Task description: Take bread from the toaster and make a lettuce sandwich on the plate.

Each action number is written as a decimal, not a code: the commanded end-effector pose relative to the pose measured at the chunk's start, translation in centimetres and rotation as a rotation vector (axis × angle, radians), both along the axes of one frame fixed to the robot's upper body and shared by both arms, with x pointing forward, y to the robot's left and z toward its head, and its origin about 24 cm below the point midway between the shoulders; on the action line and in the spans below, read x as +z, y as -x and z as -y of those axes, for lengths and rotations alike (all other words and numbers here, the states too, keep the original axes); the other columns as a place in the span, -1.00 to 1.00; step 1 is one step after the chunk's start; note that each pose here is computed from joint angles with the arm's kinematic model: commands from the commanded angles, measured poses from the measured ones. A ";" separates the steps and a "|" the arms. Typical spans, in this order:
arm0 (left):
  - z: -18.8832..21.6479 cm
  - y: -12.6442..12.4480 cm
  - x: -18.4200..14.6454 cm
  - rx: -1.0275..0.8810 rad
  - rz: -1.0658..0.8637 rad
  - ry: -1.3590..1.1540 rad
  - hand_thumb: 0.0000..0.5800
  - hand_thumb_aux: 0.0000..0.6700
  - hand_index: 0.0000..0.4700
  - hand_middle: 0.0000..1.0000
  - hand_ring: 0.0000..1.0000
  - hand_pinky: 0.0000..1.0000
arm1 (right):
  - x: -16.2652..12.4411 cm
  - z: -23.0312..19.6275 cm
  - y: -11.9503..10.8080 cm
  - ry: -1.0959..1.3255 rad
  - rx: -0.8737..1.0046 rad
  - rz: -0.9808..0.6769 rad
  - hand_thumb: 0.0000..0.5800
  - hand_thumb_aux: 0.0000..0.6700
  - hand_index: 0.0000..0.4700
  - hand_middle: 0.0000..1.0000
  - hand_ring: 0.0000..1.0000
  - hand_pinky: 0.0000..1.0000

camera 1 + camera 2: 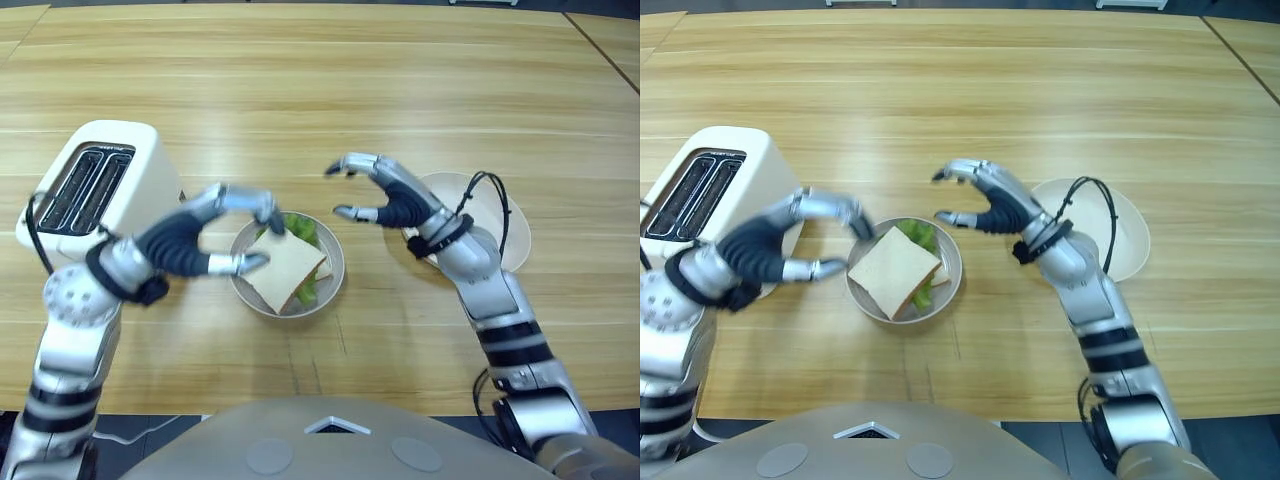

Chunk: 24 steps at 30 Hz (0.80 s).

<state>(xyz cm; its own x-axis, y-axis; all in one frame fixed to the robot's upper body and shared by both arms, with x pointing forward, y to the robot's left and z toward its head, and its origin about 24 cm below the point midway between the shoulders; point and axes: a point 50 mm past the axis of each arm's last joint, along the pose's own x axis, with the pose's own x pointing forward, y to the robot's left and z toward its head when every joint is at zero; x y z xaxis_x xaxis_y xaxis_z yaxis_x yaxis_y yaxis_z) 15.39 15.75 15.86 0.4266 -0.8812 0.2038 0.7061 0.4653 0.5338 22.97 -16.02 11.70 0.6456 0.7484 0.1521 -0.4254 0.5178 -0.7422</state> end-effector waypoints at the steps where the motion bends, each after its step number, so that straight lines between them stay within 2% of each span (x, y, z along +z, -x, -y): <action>1: -3.1 3.9 -3.8 -0.102 -0.346 -0.230 1.00 1.00 1.00 1.00 1.00 1.00 | -0.2 1.7 4.3 0.014 0.197 -0.260 1.00 1.00 1.00 1.00 1.00 1.00; 5: -5.3 5.0 -7.6 -0.095 -0.536 -0.421 1.00 1.00 1.00 1.00 1.00 1.00 | -3.4 2.8 7.8 0.192 0.353 -0.575 1.00 1.00 1.00 1.00 1.00 1.00; 9: -5.7 4.2 -11.2 -0.055 -0.549 -0.621 1.00 1.00 1.00 1.00 1.00 1.00 | -5.4 2.9 8.0 0.280 0.365 -0.649 1.00 1.00 1.00 1.00 1.00 1.00; 12: -4.8 3.2 -13.0 -0.029 -0.512 -0.661 1.00 1.00 1.00 1.00 1.00 1.00 | -7.9 2.2 8.4 0.409 0.374 -0.686 1.00 1.00 1.00 1.00 1.00 1.00; 19: -2.0 1.9 -15.5 0.025 -0.476 -0.601 1.00 1.00 1.00 1.00 1.00 1.00 | -11.3 -1.3 8.4 0.459 0.395 -0.609 1.00 1.00 1.00 1.00 1.00 1.00; 21: -1.2 1.3 -16.5 0.070 -0.466 -0.583 1.00 1.00 1.00 1.00 1.00 1.00 | -12.1 -2.3 7.7 0.469 0.361 -0.540 1.00 1.00 1.00 1.00 1.00 1.00; 24: 0.0 0.0 -17.7 0.137 -0.423 -0.596 1.00 1.00 1.00 1.00 1.00 1.00 | -12.7 -3.2 5.3 0.507 0.246 -0.391 1.00 1.00 1.00 1.00 1.00 1.00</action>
<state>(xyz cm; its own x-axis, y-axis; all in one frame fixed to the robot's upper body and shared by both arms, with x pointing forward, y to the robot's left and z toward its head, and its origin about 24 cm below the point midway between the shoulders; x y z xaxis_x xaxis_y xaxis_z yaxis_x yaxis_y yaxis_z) 16.01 15.65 1.13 0.4912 -0.7901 -0.3667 0.8327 0.3025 0.4637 17.09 -12.35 1.37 0.3330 0.8744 -0.3530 -0.7820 0.0469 -0.6216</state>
